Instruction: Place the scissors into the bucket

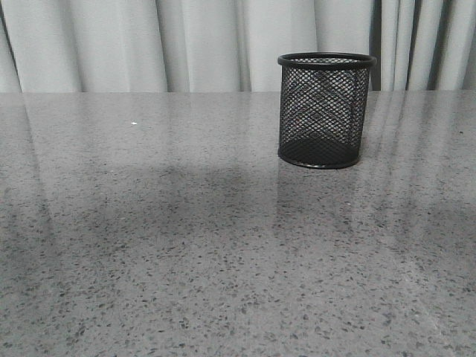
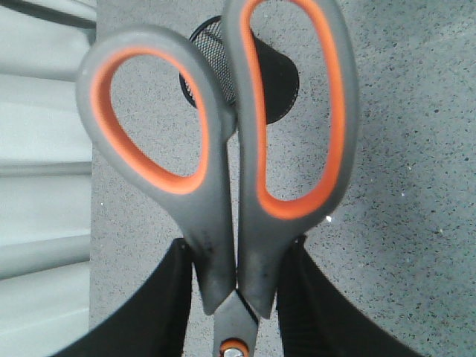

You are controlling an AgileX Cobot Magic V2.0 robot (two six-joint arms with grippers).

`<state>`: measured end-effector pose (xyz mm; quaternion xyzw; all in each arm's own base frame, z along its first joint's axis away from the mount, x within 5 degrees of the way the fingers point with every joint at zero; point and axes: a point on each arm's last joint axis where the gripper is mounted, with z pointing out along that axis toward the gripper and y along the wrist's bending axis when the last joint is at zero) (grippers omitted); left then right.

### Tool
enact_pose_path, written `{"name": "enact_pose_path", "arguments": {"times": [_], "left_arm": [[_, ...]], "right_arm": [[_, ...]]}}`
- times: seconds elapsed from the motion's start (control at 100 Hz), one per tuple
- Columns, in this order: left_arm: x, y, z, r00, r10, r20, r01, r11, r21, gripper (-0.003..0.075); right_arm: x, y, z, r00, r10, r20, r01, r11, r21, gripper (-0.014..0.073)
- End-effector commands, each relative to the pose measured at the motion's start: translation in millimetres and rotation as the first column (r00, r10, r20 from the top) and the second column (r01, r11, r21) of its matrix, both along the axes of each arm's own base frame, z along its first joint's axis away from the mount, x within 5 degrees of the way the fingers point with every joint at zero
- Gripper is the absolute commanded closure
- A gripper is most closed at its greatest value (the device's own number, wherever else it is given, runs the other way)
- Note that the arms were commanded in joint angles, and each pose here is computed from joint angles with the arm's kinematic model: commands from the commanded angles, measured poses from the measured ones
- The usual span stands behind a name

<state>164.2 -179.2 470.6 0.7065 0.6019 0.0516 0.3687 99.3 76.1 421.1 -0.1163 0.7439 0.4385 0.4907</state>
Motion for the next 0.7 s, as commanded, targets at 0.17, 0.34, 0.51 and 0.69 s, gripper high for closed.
{"name": "enact_pose_path", "arguments": {"times": [0.17, 0.34, 0.51, 0.69], "left_arm": [[-17.5, -30.9, 13.9, 0.991, -0.036, 0.132, 0.043, 0.998, -0.055, 0.0741], [-27.9, -51.1, 17.5, 0.982, -0.102, 0.161, 0.11, 0.993, -0.044, 0.0741], [-33.8, -64.4, 23.4, 0.974, -0.137, 0.18, 0.149, 0.987, -0.056, 0.0741], [-35.1, -76.6, 23.9, 0.97, -0.157, 0.185, 0.17, 0.984, -0.06, 0.0741]], "right_arm": [[1.1, 2.5, 19.9, 0.999, 0.021, 0.041, -0.024, 0.997, 0.079, 0.021], [8.3, 3.9, 17.3, 0.999, 0.026, 0.024, -0.027, 0.997, 0.073, 0.021], [16.4, 5.4, 14.5, 1.0, 0.03, 0.007, -0.03, 0.997, 0.07, 0.021], [24.8, 7.5, 10.6, 0.999, 0.042, -0.015, -0.041, 0.997, 0.061, 0.021]]}}
